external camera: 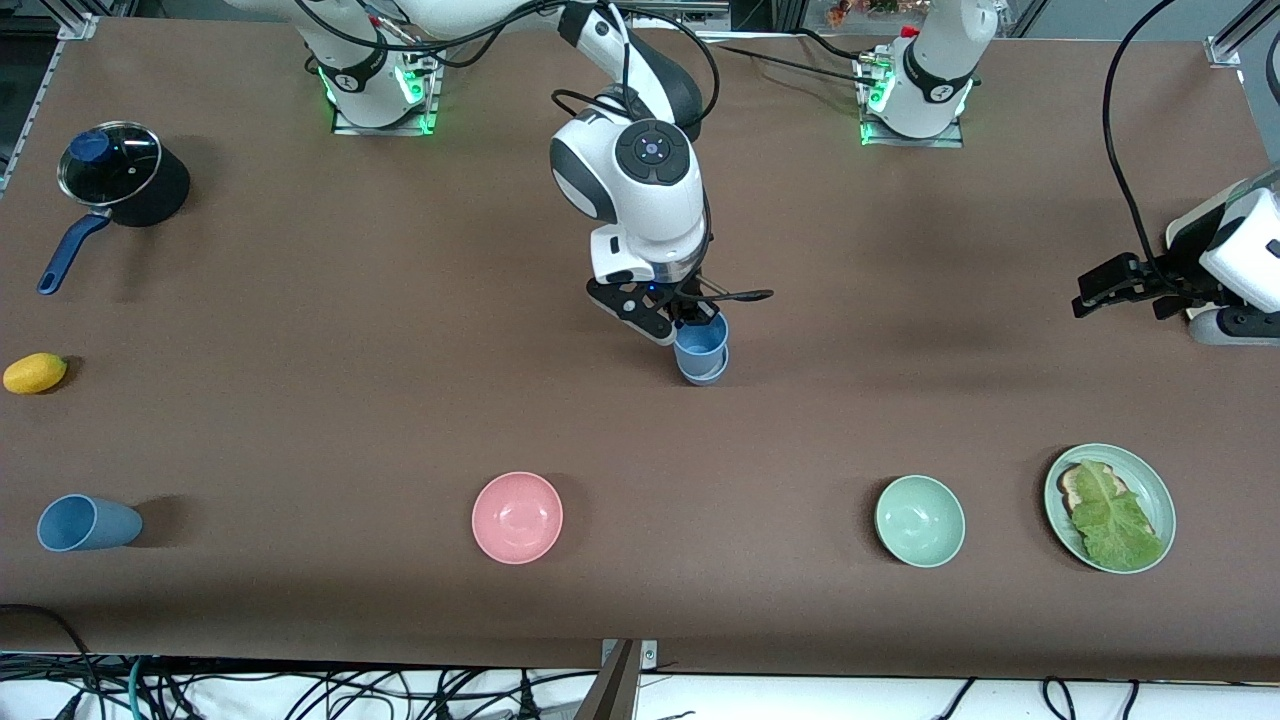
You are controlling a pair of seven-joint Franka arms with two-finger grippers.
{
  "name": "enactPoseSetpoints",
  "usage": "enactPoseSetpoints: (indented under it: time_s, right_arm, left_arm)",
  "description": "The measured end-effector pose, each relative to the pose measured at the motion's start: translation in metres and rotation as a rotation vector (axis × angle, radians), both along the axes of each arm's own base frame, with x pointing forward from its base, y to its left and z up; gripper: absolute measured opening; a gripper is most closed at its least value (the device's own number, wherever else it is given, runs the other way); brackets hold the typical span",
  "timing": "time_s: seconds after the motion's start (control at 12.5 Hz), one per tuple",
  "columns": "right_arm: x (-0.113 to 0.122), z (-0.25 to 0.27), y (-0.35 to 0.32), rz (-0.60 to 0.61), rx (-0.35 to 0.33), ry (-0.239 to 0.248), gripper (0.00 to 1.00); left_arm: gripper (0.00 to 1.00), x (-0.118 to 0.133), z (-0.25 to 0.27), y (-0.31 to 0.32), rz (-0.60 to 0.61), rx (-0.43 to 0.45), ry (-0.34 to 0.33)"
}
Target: Stack blue cups with both arms
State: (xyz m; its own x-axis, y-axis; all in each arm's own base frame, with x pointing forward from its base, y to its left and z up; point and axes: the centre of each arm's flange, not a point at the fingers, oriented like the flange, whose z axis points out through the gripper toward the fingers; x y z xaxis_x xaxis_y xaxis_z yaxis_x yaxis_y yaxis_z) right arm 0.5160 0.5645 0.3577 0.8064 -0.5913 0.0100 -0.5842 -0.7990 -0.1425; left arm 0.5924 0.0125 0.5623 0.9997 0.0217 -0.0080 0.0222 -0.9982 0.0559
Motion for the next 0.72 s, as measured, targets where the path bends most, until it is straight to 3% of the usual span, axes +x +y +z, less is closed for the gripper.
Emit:
enactPoseSetpoints:
  time_s: [0.24, 0.32, 0.72]
  right_arm:
    - [-0.001, 0.001, 0.002, 0.002, 0.003, -0.002, 0.05]
    - [-0.001, 0.002, 0.002, 0.002, 0.003, -0.002, 0.11]
    - [0.008, 0.009, -0.010, -0.014, -0.036, 0.012, 0.70]
  left_arm:
    - [1.00, -0.004, 0.003, -0.010, -0.019, -0.002, 0.020]
    - [1.00, -0.004, 0.003, -0.011, -0.021, -0.003, 0.022]
    - [1.00, -0.003, 0.016, -0.008, -0.022, 0.016, -0.001]
